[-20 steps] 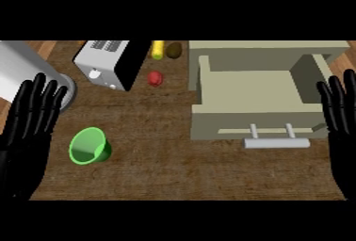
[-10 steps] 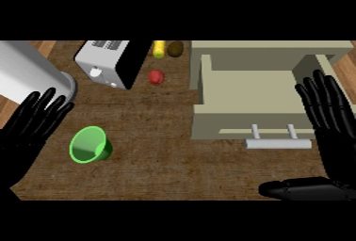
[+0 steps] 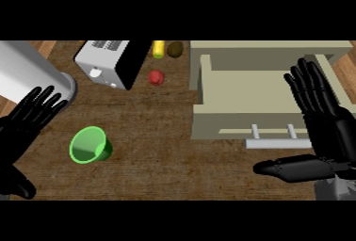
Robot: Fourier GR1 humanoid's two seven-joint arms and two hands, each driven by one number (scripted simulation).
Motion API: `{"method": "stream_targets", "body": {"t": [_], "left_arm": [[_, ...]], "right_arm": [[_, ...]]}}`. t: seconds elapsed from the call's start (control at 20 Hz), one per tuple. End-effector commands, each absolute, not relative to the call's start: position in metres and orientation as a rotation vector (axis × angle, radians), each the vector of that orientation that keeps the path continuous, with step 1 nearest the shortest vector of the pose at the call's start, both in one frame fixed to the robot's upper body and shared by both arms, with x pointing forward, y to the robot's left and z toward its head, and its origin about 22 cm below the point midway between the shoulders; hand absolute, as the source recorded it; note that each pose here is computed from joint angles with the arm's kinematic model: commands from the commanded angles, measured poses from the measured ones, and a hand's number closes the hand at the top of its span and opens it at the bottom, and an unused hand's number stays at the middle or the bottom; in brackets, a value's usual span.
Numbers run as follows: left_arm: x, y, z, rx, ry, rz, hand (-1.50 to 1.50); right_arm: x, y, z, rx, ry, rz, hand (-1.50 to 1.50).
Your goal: Pick up the cup, place it into the drawer and close the drawer
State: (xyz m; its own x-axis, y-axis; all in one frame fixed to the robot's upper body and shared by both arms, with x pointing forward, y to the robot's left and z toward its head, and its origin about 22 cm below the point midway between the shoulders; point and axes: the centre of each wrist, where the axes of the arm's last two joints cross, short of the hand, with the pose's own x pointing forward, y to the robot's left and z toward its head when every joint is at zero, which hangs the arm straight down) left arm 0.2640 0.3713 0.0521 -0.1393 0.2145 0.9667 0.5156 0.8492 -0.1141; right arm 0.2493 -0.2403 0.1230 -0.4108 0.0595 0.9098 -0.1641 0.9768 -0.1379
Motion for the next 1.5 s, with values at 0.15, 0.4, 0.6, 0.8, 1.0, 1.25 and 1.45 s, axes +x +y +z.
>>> {"method": "stream_targets", "body": {"t": [0.15,0.4,0.6,0.8,1.0,1.25,1.45], "left_arm": [[0.27,0.383,-0.005,-0.504,-1.652,-0.279,-1.5],[0.274,0.382,-0.033,-0.428,-1.631,-0.281,-1.5],[0.271,0.411,-0.05,-0.405,-1.593,-0.264,-1.5],[0.27,0.406,-0.072,-0.384,-1.582,-0.278,-1.5],[0.265,0.4,-0.09,-0.369,-1.58,-0.277,-1.5],[0.254,0.391,-0.109,-0.34,-1.598,-0.25,-1.5],[0.278,0.385,-0.098,-0.345,-1.618,-0.261,-1.5]], "right_arm": [[0.244,-0.243,0.125,0.077,-1.984,0.266,-1.5],[0.259,-0.242,0.121,0.07,-1.986,0.267,-1.5],[0.263,-0.245,0.144,0.079,-2.009,0.265,-1.5],[0.276,-0.243,0.142,0.064,-2.01,0.256,-1.5],[0.279,-0.251,0.146,0.067,-1.999,0.259,-1.5],[0.263,-0.261,0.161,0.102,-2.018,0.286,-1.5],[0.277,-0.25,0.145,0.094,-2.006,0.269,-1.5]]}}
